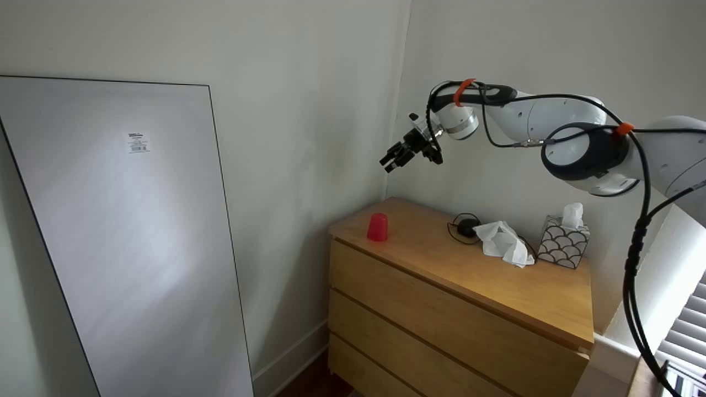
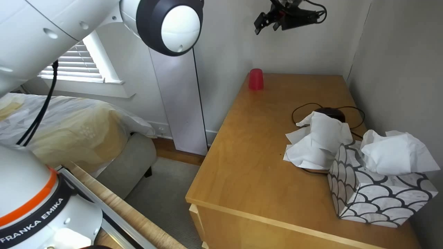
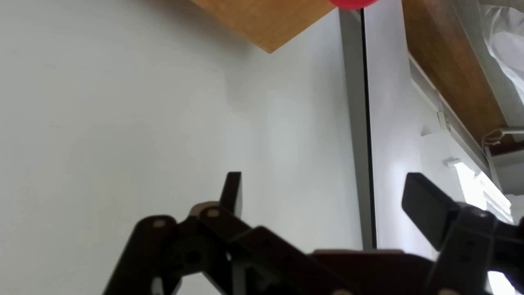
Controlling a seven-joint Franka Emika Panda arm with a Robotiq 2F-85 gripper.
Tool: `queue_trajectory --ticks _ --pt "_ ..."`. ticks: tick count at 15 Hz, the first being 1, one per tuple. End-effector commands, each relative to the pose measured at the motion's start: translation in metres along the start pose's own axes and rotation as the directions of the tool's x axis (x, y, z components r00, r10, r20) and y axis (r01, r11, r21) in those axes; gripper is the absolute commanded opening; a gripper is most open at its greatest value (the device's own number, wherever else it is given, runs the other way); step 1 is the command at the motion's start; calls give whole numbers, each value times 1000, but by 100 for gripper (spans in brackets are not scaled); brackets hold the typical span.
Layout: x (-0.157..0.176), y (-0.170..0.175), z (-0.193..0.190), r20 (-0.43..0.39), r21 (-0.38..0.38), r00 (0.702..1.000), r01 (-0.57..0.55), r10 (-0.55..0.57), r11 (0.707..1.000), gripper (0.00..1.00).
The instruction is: Place the red cup upside down
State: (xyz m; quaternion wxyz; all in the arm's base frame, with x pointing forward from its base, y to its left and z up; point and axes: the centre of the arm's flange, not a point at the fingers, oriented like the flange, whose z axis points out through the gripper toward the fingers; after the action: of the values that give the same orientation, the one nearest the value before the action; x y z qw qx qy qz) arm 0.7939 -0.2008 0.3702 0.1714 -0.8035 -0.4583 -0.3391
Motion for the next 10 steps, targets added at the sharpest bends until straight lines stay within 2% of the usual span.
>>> queue_trajectory --ticks 1,5,9,10 --pt "25 -35 -20 168 -53 983 -66 74 996 100" --pt "37 -41 -30 297 -141 939 -137 174 980 100" --pt "25 -38 -28 409 -238 867 -199 284 951 100" --pt "39 -8 -31 343 -204 912 -164 227 965 100"
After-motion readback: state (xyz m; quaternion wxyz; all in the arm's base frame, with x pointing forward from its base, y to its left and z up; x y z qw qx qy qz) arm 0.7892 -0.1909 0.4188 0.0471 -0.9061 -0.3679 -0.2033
